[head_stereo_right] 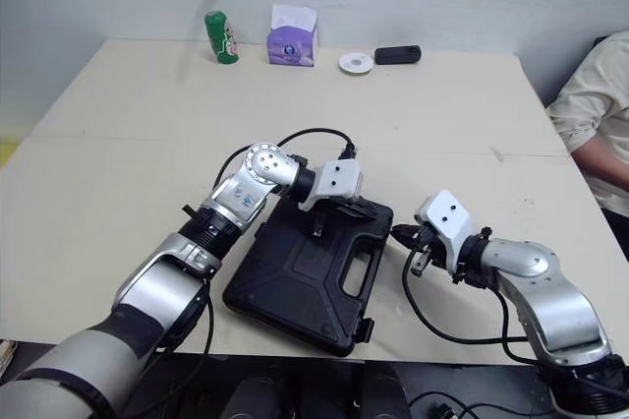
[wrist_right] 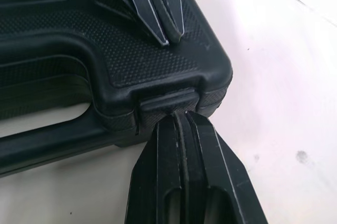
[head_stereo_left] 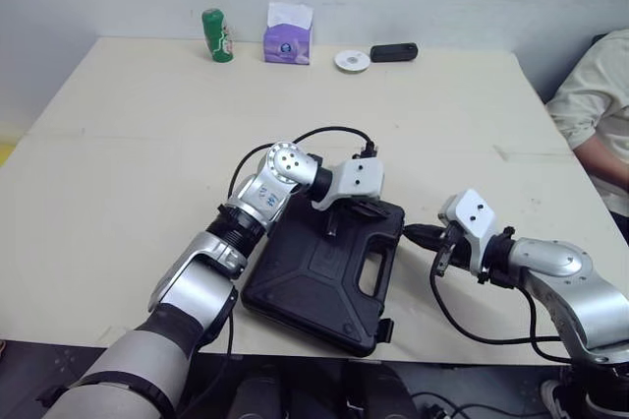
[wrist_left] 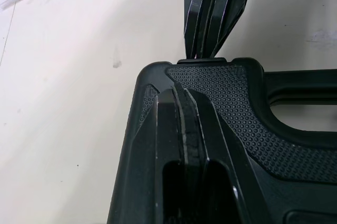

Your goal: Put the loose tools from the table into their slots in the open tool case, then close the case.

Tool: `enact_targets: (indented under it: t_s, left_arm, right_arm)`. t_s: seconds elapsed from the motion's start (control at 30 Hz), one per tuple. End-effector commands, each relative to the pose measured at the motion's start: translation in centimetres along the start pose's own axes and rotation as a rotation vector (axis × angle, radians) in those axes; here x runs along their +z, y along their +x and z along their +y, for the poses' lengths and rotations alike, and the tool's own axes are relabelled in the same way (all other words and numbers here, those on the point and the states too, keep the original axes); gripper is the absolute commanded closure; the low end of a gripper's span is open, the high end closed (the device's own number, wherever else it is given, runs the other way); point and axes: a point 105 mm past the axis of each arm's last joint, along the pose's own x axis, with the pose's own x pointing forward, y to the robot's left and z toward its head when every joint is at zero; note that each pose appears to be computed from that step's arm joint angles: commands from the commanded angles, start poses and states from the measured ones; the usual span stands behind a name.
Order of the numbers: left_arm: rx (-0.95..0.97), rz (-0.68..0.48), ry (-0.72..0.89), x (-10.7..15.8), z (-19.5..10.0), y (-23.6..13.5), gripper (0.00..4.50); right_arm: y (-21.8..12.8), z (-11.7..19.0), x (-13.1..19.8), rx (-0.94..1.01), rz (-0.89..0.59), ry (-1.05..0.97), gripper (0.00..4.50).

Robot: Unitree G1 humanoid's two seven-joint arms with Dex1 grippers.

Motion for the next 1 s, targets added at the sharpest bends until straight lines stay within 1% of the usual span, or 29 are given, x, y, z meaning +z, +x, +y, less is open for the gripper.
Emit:
enact_targets:
  t_s: [0.03,0.17,0.27,0.4,0.47,0.53,0.6,0.67,0.77,0.83,0.9,1.0]
  left_arm:
    - [-0.115,0.154,-0.106,-4.6,-3.2,1.7,4.41]
    - [-0.113,0.152,-0.11,-4.6,-3.3,1.7,4.41]
    - [-0.11,0.145,-0.116,-4.6,-3.3,1.7,4.41]
    - [-0.054,0.112,-0.124,-4.0,-2.4,0.5,4.41]
    - [-0.035,0.068,-0.137,-3.0,-2.0,-0.4,4.41]
    - [-0.018,0.006,-0.146,-1.5,-1.7,-1.6,4.41]
    - [-0.021,-0.034,-0.107,-0.2,-1.8,-3.0,4.41]
    - [-0.064,-0.096,-0.072,1.6,-2.9,-4.2,4.41]
    - [-0.138,-0.163,-0.077,3.3,-4.8,-5.3,4.41]
    - [-0.263,-0.22,-0.121,4.6,-7.6,-5.8,4.41]
    - [-0.362,-0.228,-0.15,5.2,-10.0,-5.8,4.41]
    - [-0.396,-0.182,-0.151,4.7,-11.7,-5.1,4.41]
  right_arm:
    - [0.3,1.3,3.4,0.058,-0.12,-0.072,4.5]
    - [0.2,1.4,3.2,0.065,-0.106,-0.074,4.5]
    - [-0.2,1.3,2.4,0.057,-0.074,-0.075,4.5]
    - [-2.1,0.2,0.9,0.0,0.01,-0.101,4.5]
    - [-3.1,-0.1,0.5,-0.016,0.035,-0.102,4.5]
    - [-4.2,-0.2,0.0,-0.027,0.06,-0.088,4.5]
    - [-5.2,0.1,-0.6,-0.014,0.092,-0.065,4.5]
    - [-5.9,1.3,-1.2,0.036,0.116,-0.037,4.5]
    - [-6.3,3.0,-1.7,0.1,0.133,-0.007,4.5]
    - [-6.2,5.1,-2.3,0.196,0.151,0.033,4.5]
    - [-6.2,6.7,-2.6,0.264,0.162,0.064,4.5]
    - [-5.9,7.8,-2.7,0.305,0.168,0.082,4.5]
